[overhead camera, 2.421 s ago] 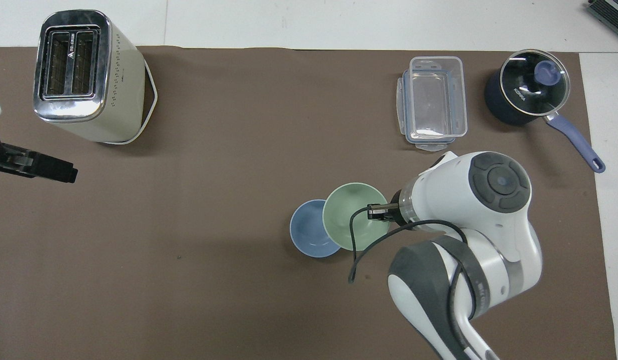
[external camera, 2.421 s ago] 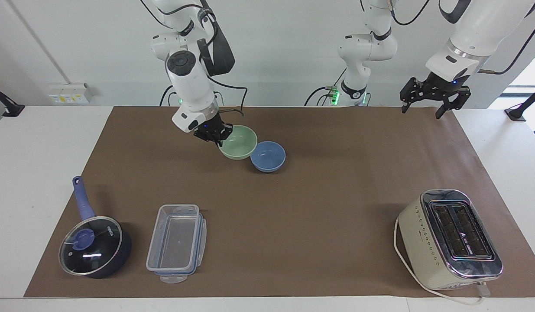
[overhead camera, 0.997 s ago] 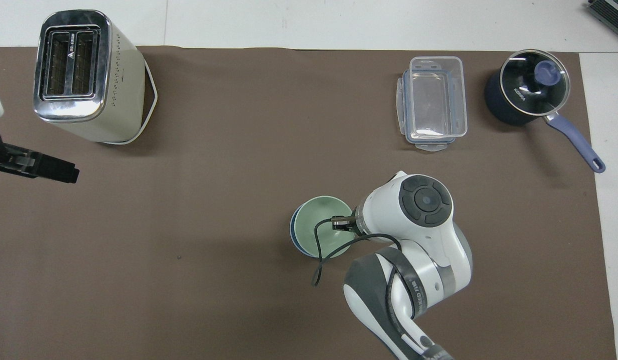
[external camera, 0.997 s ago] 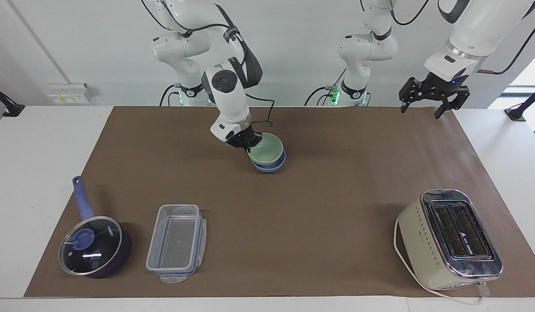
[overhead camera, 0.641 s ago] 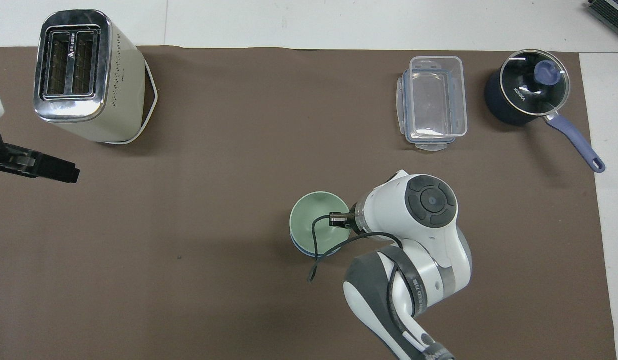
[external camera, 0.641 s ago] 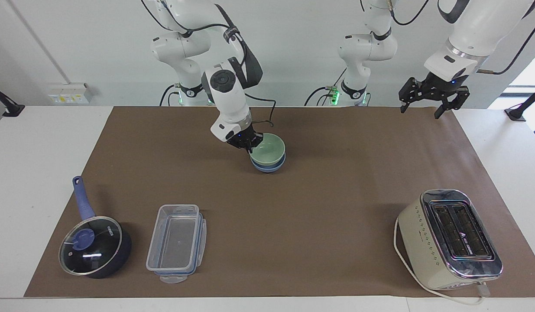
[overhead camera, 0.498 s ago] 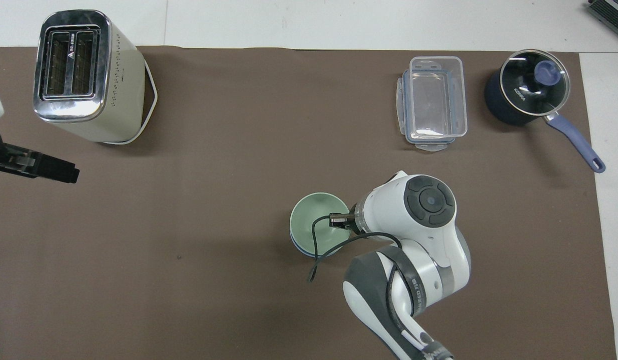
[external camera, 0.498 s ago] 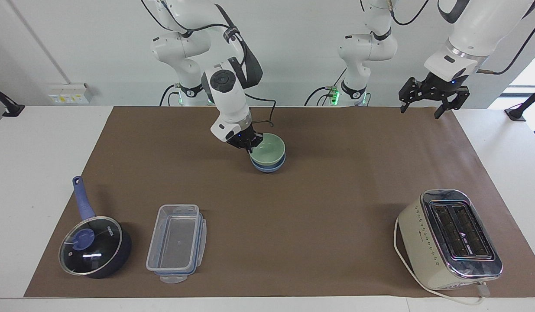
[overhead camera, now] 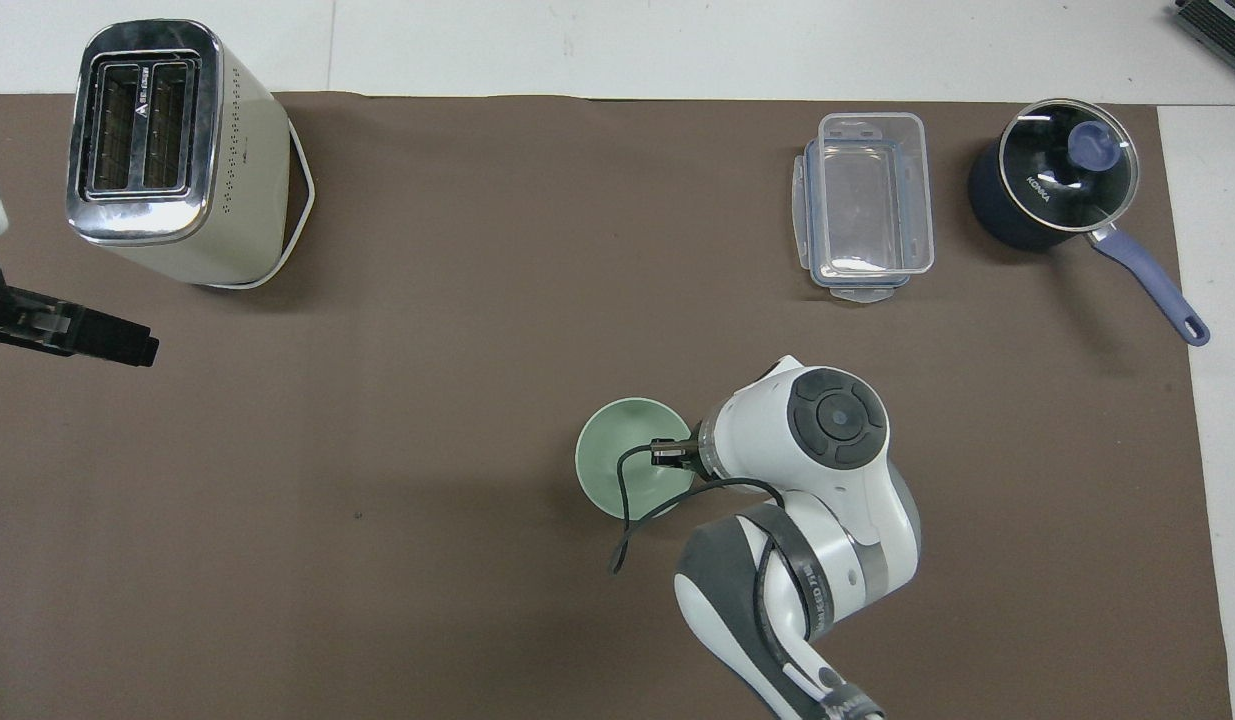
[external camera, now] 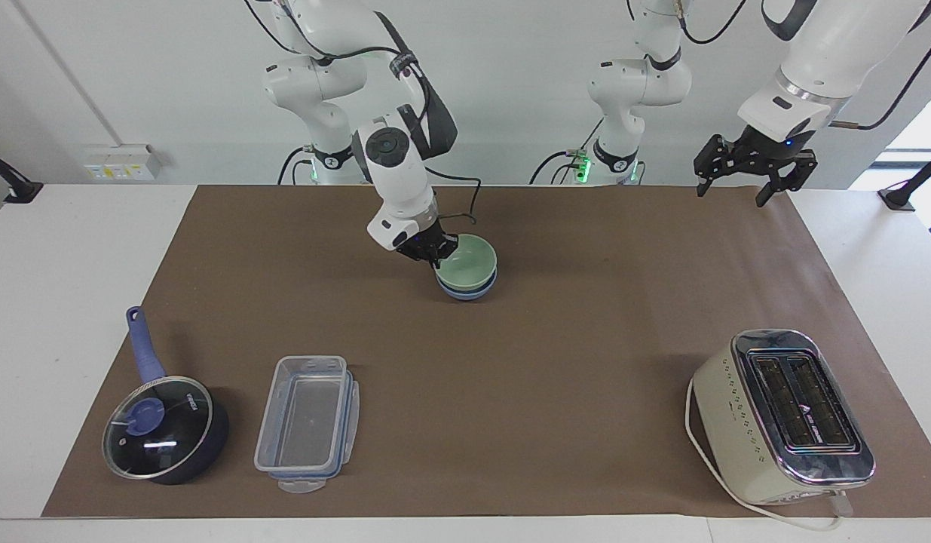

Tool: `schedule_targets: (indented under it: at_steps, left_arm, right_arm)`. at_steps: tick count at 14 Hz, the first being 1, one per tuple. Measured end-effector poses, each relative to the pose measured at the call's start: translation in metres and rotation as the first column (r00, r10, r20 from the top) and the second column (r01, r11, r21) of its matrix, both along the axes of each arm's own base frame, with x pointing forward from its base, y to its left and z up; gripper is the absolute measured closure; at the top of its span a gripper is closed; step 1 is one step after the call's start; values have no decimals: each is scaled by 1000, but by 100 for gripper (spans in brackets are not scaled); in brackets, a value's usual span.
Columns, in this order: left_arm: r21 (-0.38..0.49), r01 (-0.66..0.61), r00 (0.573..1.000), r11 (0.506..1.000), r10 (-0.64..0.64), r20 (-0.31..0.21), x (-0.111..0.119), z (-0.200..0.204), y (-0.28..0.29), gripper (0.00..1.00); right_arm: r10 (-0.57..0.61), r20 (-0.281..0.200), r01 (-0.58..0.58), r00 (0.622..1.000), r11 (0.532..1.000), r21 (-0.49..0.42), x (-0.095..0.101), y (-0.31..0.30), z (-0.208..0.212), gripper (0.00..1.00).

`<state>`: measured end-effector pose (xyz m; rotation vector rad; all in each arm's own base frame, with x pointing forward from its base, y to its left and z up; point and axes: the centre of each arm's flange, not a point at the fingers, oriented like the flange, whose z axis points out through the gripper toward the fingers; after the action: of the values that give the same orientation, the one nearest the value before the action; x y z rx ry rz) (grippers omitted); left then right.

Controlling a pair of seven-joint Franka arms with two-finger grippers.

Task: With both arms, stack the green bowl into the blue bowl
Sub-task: 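Open the right gripper and withdraw it from the stacked bowls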

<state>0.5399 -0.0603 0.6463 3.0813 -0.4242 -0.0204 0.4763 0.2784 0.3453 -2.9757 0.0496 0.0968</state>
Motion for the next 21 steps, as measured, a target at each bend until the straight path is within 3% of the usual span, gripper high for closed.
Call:
schedule_targets:
  at_steps: [6,10,14,15,17,21]
  left_arm:
    - [0,0,1000,1000,0,0,0,0,0,0]
    - [0,1,1000,1000,-1,0,0,0,0,0]
    - [0,1,1000,1000,-1,0,0,0,-1,0]
    - [0,1,1000,1000,-1,0,0,0,-1,0]
    - [0,1,1000,1000,-1,0,0,0,-1,0]
    - [0,1,1000,1000,-1,0,0,0,-1,0]
  right_arm:
    - [0,-2,0,1000,1000,-1,0,0,-1,93]
    - [-4,9,4,1000,1000,4,4,-1,3,50]
    - [-28,63,26,998,999,33,23,-6,32,6]
    - [-43,78,40,996,998,41,29,-13,43,0]
    - [-64,106,60,992,997,43,40,-34,67,0]
    - [-35,179,48,983,997,-68,62,-77,116,0]
